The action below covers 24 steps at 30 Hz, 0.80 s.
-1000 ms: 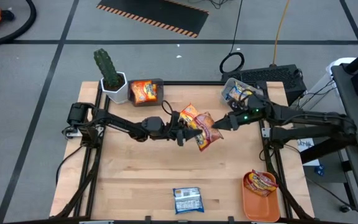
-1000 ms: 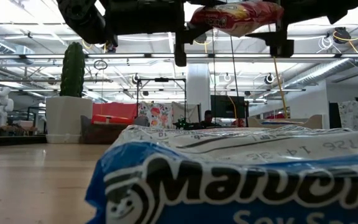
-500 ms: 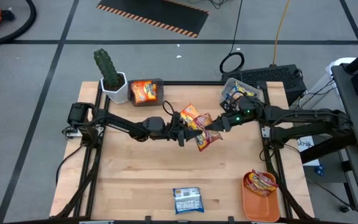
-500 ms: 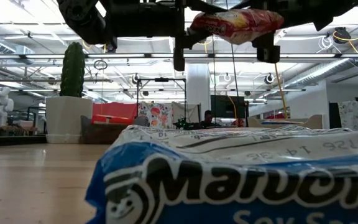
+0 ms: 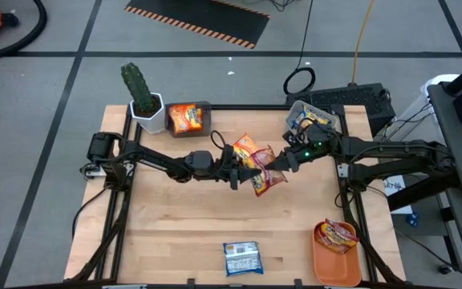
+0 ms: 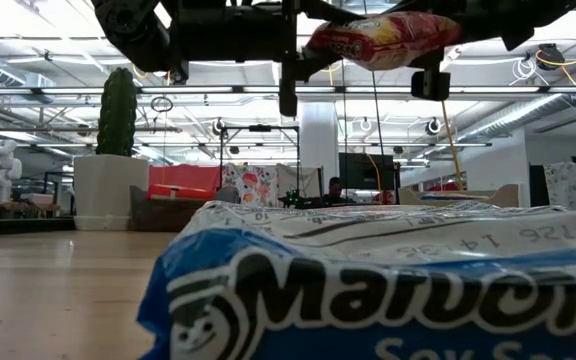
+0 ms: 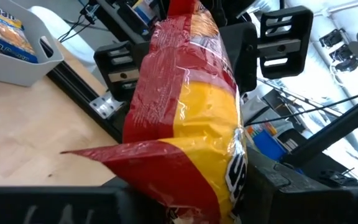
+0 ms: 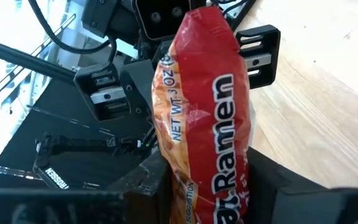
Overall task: Sort Maruchan noodles
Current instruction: Put the red noodle pack into the orange bin
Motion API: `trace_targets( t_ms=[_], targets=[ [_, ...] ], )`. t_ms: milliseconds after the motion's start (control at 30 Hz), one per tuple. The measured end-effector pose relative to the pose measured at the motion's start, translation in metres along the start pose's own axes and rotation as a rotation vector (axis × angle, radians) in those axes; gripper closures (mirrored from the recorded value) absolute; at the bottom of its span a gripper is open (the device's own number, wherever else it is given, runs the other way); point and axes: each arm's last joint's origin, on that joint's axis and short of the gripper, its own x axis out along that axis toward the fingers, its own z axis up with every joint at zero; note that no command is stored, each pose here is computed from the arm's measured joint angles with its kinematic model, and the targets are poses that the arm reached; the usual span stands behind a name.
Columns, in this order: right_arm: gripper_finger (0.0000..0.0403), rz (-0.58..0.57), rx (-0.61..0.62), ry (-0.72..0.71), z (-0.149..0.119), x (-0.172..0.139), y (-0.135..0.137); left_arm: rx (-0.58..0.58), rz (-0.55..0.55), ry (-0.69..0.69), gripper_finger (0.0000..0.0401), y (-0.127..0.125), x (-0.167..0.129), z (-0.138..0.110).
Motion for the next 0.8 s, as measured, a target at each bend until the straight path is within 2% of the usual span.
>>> trace_targets(
  t_ms=[133,367,600,800],
  targets=[
    [0.0277,-0.004,0.008,0.003,0.000,0.000,0.000,0.006,0.013,-0.005,0.0226,0.001,0.000,0.000],
    [0.0300,-0.001,-0.005,-0.001,0.003,-0.009,-0.001,-0.019,0.025,-0.017,0.0173,0.001,0.000,0.000],
    [0.0285,0.041,0.003,0.039,0.007,-0.019,-0.002,-0.011,0.065,-0.067,0.0167,0.005,0.000,0.005],
    [0.0296,0.074,0.038,0.083,0.006,-0.028,0.001,-0.010,0.068,-0.097,0.0166,0.009,0.000,0.013]
  ],
)
